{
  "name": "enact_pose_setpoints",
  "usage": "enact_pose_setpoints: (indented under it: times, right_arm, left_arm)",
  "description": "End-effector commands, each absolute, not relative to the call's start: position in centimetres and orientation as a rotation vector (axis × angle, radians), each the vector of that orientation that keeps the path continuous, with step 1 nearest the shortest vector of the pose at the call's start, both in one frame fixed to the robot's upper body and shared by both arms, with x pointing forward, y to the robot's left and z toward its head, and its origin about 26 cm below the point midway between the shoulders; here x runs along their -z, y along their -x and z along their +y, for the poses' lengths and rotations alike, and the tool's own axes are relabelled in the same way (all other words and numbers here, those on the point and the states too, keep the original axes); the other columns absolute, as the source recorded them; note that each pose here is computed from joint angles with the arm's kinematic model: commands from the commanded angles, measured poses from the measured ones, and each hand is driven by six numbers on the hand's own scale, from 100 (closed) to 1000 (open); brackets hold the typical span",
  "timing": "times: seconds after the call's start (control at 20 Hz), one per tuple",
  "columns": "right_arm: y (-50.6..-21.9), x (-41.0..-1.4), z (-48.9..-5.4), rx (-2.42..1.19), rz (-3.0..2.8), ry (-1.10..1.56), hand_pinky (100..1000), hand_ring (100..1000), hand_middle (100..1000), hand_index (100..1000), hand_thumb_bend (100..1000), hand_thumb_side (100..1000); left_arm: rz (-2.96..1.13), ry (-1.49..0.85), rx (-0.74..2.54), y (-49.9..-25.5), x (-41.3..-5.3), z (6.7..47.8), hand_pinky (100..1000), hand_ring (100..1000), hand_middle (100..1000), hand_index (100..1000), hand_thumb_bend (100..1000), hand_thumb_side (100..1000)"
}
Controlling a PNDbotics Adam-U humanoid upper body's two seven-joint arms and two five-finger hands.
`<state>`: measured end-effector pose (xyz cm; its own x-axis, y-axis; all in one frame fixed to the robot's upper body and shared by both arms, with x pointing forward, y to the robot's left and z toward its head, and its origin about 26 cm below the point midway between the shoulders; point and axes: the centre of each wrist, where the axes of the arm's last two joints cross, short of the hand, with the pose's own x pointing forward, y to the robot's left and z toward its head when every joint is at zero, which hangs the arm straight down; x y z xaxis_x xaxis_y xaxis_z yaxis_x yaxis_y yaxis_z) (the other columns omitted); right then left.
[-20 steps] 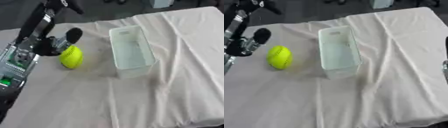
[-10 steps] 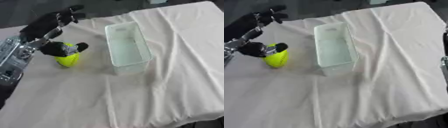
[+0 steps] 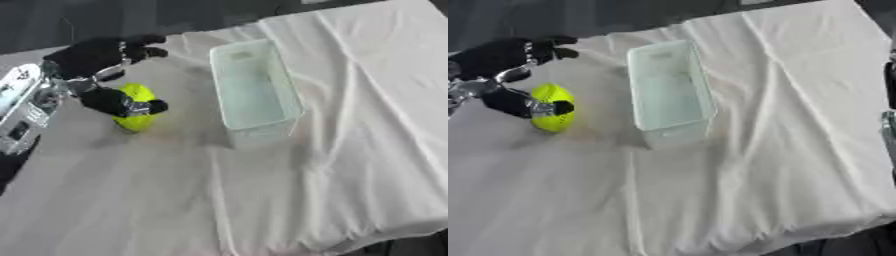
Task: Pick up objects on the table and place them in the box.
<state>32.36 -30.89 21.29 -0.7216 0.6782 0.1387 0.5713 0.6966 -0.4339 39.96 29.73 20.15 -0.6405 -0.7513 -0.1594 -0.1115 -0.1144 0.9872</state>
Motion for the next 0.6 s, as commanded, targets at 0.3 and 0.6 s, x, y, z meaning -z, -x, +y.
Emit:
enact_pose_setpoints:
  times: [0.3, 0.6]
  right_arm:
    - [-32.24, -22.07, -31.12, -0.566, -2.630, 1.007, 652, 724, 806, 941, 100, 1000]
    - [-32.24, -21.96, -31.12, -0.571, -2.626, 1.005, 651, 724, 806, 940, 100, 1000]
  left_arm:
    - [-1.520, -1.046, 1.855, -40.36, -21.58, 31.30, 877, 899, 1000, 966, 465, 1000]
    - [-1.396, -1.026, 1.893, -40.17, -21.52, 31.50, 850, 908, 1000, 980, 514, 1000]
